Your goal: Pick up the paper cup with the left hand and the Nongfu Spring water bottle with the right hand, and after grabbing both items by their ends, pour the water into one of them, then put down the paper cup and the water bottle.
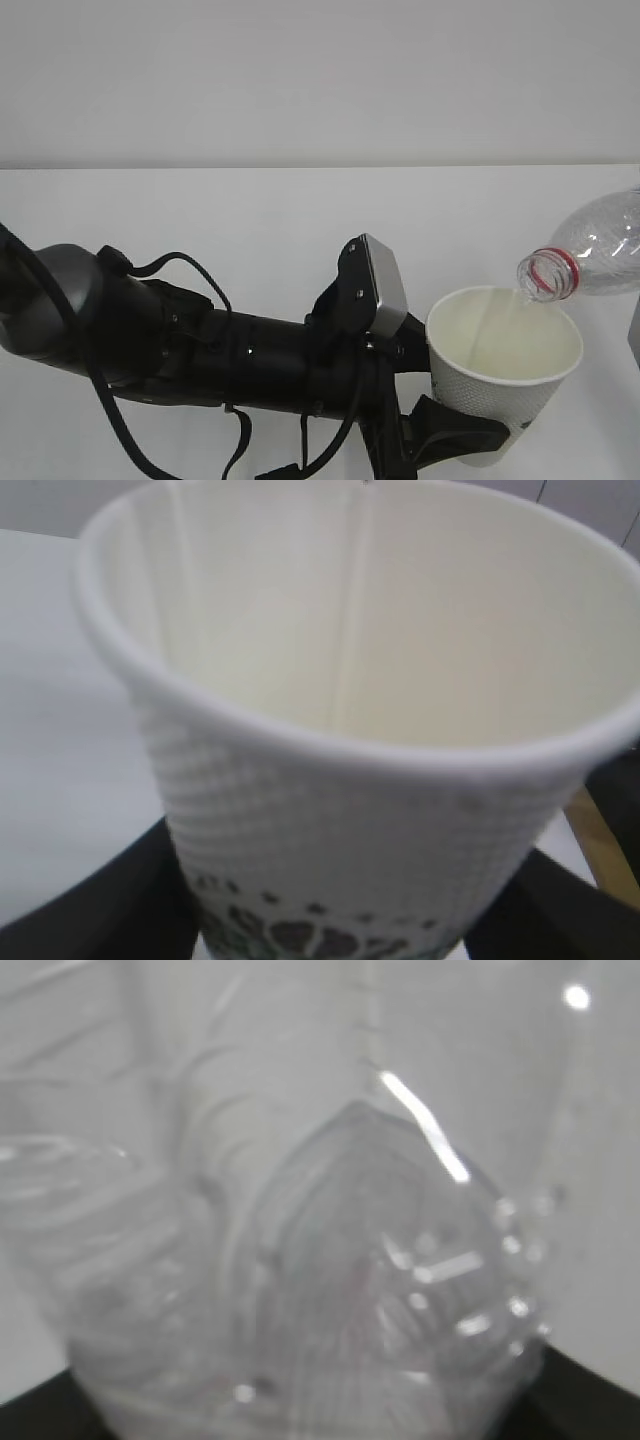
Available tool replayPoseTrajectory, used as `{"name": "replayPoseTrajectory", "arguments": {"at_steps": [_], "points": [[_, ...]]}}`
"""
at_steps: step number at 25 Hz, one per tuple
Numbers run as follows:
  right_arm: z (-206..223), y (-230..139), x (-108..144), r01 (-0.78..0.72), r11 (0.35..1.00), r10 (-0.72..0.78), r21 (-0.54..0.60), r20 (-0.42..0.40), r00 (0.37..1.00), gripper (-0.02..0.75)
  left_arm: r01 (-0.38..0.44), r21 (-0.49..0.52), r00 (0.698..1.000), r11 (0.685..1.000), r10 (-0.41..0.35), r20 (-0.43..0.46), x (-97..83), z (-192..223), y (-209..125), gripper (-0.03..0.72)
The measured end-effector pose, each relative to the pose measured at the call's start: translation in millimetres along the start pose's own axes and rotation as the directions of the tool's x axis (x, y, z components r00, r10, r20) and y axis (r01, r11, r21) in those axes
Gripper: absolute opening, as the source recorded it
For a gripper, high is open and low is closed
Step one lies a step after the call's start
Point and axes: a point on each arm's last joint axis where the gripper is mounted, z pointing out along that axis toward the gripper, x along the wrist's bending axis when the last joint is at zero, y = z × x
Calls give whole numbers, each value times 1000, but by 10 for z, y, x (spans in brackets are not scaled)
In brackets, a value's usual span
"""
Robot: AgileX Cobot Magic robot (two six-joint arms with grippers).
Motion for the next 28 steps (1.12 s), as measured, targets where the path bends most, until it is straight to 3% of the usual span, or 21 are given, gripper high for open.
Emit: {"name": "replayPoseTrajectory", "arguments": {"at_steps": [28], "points": [[0,-9,-1,-13,1000,13,10,1,1000,485,0,0,1000,1000,0,0,0,0,0,517]]}}
